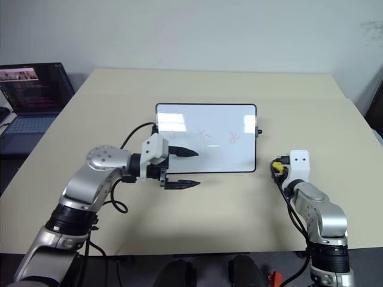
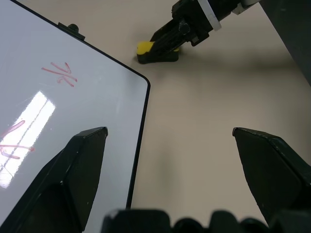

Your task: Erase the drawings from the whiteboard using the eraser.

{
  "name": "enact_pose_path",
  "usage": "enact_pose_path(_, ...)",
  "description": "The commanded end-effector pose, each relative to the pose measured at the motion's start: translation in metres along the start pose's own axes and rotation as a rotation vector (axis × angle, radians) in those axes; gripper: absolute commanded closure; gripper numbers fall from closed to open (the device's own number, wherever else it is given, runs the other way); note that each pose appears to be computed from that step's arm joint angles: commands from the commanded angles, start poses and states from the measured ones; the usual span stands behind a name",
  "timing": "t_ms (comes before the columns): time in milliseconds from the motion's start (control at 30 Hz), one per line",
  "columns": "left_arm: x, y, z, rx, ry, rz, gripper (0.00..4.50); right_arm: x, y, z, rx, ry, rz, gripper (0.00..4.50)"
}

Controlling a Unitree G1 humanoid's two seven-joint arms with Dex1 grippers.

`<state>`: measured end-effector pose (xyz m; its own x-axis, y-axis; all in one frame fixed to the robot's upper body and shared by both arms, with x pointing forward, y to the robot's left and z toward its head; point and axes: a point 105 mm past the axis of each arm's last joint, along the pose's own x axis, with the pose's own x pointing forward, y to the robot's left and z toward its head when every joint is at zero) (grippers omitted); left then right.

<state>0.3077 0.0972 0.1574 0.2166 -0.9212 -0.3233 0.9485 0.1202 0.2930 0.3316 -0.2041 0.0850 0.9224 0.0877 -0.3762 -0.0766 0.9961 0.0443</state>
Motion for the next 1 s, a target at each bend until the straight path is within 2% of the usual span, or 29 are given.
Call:
enact_pose_path(33, -0.003, 0.002, 0.006, 0.006, -0.023, 0.038, 0.0, -0.002, 0.001, 0.015, -0.004, -0.06, -0.001, 3.23)
enact_pose_path(200, -0.011, 0.003, 0.003, -0.063, -0.039, 0.11, 0.0, -0.008, 0.003, 0.022, -0.035, -0.11, 0.0, 3.23)
enact_pose_path(367, -0.039, 0.017, -0.01, -0.188, -0.041, 0.406, 0.0, -0.034, 0.023, 0.031, -0.281, -0.193, 0.079, 3.23)
enact_pose_path(467, -0.047, 0.017, -0.017, -0.227, -0.03, 0.514, 0.0, -0.043, 0.043, 0.036, -0.327, -0.204, 0.154, 3.23)
enact_pose_path(567, -0.057, 0.02, -0.023, -0.243, -0.003, 0.592, 0.0, -0.048, 0.067, 0.043, -0.346, -0.222, 0.248, 3.23)
enact_pose_path(700, -0.081, 0.026, -0.029, -0.244, 0.051, 0.686, 0.0, -0.044, 0.117, 0.06, -0.424, -0.265, 0.449, 3.23)
enact_pose_path(833, -0.11, 0.034, -0.038, -0.257, 0.135, 0.778, 0.0, -0.03, 0.156, 0.088, -0.518, -0.339, 0.555, 3.23)
enact_pose_path(1000, -0.124, 0.041, -0.042, -0.249, 0.193, 0.796, 0.0, -0.014, 0.203, 0.119, -0.679, -0.405, 0.672, 3.23)
